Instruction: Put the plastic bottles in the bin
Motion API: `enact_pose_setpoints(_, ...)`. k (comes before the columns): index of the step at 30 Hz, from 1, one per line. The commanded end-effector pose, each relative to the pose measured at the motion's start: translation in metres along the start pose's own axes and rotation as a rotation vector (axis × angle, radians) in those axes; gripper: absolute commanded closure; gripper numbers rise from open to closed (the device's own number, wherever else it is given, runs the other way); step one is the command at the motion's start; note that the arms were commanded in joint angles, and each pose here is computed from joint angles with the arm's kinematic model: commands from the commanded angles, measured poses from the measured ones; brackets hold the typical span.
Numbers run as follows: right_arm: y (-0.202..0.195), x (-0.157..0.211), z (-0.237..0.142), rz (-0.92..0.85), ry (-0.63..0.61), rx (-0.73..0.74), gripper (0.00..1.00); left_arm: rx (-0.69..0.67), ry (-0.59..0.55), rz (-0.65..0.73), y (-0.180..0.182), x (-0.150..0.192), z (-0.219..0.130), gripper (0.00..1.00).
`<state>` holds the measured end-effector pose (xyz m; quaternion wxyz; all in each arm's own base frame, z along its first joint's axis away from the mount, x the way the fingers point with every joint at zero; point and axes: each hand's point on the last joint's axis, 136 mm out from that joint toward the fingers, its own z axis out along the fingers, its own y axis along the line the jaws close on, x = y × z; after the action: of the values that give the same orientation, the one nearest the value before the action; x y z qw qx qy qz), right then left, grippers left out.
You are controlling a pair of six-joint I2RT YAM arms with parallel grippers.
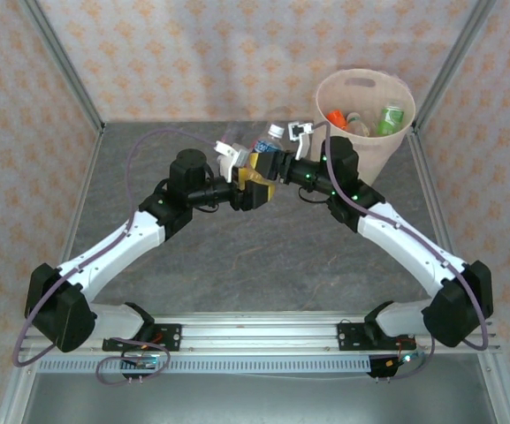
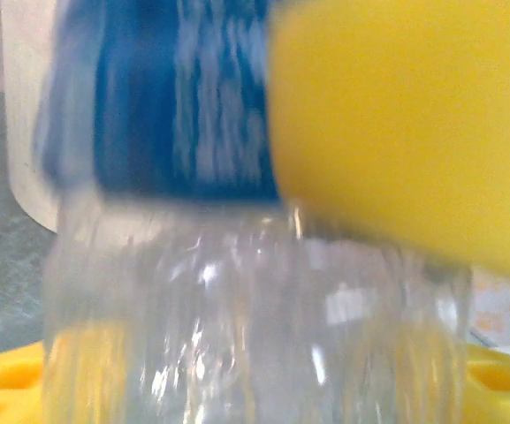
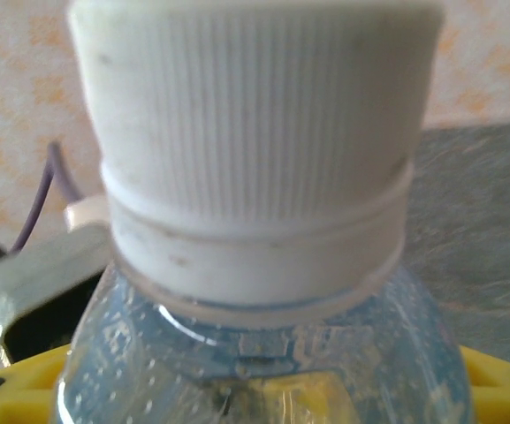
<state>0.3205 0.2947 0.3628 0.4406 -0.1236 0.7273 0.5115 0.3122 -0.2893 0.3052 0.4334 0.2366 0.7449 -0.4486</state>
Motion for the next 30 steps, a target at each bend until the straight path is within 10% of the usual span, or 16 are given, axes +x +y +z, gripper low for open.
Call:
enact_pose_setpoints(1, -0.018, -0.034, -0.024, -0.106, -0.154, 0.188, 0.52, -0.052, -0.039, 0.032, 0.003, -0.009, -0.007, 0.11)
enact_pose_setpoints(9, -0.029, -0.054, -0.047, -0.237, -0.186, 0.368, 0.53, -0.19, -0.107, 0.072, 0.013, -0.014, -0.037, 0.0)
enact_pose_setpoints(15, -0.037, -0.083, -0.055, -0.29, -0.21, 0.465, 0.53, -0.612, -0.268, 0.014, 0.068, -0.022, -0.094, 0.0)
enact_pose_setpoints(22, -0.061, -0.16, -0.088, -0.297, -0.386, 0.586, 0.54, -0.972, -0.266, -0.048, 0.112, 0.002, -0.146, 0.0)
enact_pose_setpoints(30, -0.131, -0.232, -0.136, -0.158, -0.615, 0.795, 0.49, -1.075, -0.23, -0.059, 0.124, 0.016, -0.159, 0.0)
